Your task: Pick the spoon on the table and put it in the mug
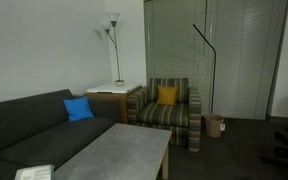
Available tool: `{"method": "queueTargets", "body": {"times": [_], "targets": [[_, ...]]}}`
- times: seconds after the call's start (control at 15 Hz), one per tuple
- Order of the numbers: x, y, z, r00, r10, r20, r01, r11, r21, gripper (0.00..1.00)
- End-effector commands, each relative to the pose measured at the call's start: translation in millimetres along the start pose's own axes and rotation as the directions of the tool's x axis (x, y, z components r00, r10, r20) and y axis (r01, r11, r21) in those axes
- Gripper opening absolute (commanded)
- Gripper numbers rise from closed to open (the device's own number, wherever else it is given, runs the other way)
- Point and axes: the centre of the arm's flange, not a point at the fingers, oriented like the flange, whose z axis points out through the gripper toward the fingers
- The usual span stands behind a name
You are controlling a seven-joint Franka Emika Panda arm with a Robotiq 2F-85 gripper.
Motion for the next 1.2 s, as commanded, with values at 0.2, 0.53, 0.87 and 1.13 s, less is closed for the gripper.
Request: {"method": "queueTargets", "body": {"times": [0.2, 0.53, 0.87, 1.13], "targets": [[0.4, -0.9, -0.2, 1.0, -0.001, 0.0, 0.001, 1.0, -0.001, 1.0], [10.6, -10.4, 6.9, 0.996, -0.086, 0.006, 0.086, 0.996, -0.008, 1.0], [49.6, -36.1, 29.3, 0.948, -0.317, 0.014, 0.317, 0.948, -0.003, 1.0], [49.3, -49.8, 36.0, 0.93, -0.366, 0.033, 0.365, 0.93, 0.028, 1.0]]}}
